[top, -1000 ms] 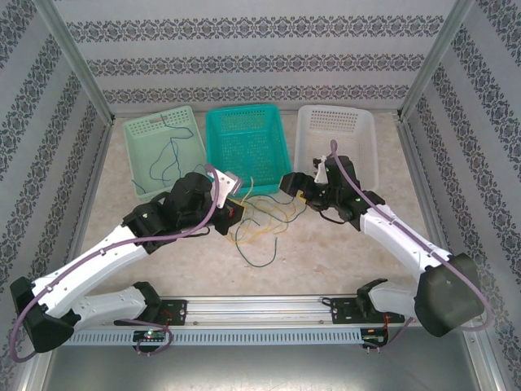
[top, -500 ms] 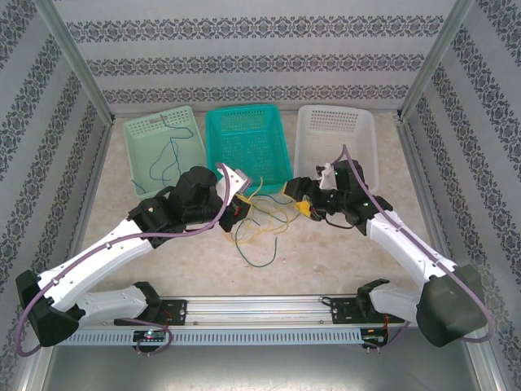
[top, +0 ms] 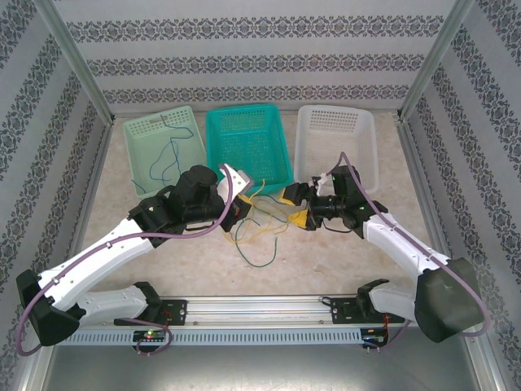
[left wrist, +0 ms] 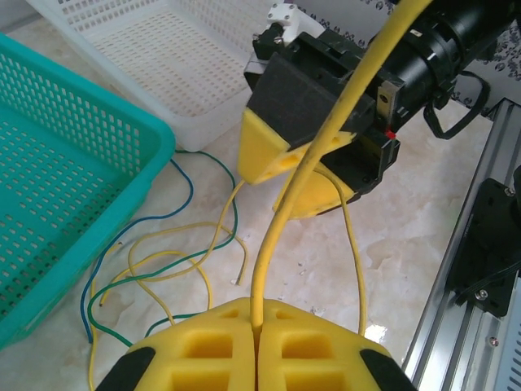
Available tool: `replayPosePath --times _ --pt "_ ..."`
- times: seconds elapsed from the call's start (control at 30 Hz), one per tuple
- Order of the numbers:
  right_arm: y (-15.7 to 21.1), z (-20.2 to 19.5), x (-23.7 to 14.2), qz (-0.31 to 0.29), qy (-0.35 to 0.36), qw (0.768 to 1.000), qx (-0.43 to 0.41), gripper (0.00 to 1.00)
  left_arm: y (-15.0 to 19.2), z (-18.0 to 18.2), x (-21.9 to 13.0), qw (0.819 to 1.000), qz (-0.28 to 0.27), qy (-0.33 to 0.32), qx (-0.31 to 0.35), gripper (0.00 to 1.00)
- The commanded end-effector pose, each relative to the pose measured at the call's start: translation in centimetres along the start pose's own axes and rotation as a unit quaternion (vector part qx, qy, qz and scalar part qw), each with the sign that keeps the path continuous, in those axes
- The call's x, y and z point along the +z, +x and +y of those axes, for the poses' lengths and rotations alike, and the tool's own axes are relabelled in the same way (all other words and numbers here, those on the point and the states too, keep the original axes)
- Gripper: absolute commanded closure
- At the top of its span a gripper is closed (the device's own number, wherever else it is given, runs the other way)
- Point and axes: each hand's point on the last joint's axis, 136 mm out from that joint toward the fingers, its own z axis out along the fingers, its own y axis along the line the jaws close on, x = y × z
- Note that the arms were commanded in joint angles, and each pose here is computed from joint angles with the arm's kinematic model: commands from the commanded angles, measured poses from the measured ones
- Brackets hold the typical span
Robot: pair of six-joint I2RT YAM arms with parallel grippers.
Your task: Untangle the cables
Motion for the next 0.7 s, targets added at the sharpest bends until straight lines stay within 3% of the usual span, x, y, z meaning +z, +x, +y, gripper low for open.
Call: replayPosePath --times 0.0,0.3,0.37,0.53,0.57,0.67 --pt "0.3 1.0 1.3 0.019 -0.027 0.999 0.027 0.17 -2.1 0.2 0.1 0.999 -0.034 0.001 0.015 0.94" --pt "-2.2 0.3 2.6 -0.035 -0.045 0.997 0.058 0.41 -3.0 -0.3 0.0 0.998 -0.067 0.015 0.009 0.94" --pt "-2.5 0.7 2.5 -0.049 -0.046 0.997 0.045 0.50 -3.1 -0.4 -0.2 0.997 -0.073 0.019 0.002 0.94" --pt "-2.4 -0.1 1.0 -0.095 -0.014 0.995 0.025 0.95 -1.9 0.0 -1.1 0.997 -0.078 0.007 -0.026 0.94" --pt "-2.4 -0.6 0.6 -0.106 -0.005 0.994 0.027 1.00 -1.9 0.1 -1.4 0.996 -0.083 0.005 -0.033 0.94" --pt "-2.0 -2.5 -0.9 -0.144 0.023 0.989 0.040 1.00 -1.6 1.1 -2.5 0.991 -0.111 -0.013 -0.067 0.95"
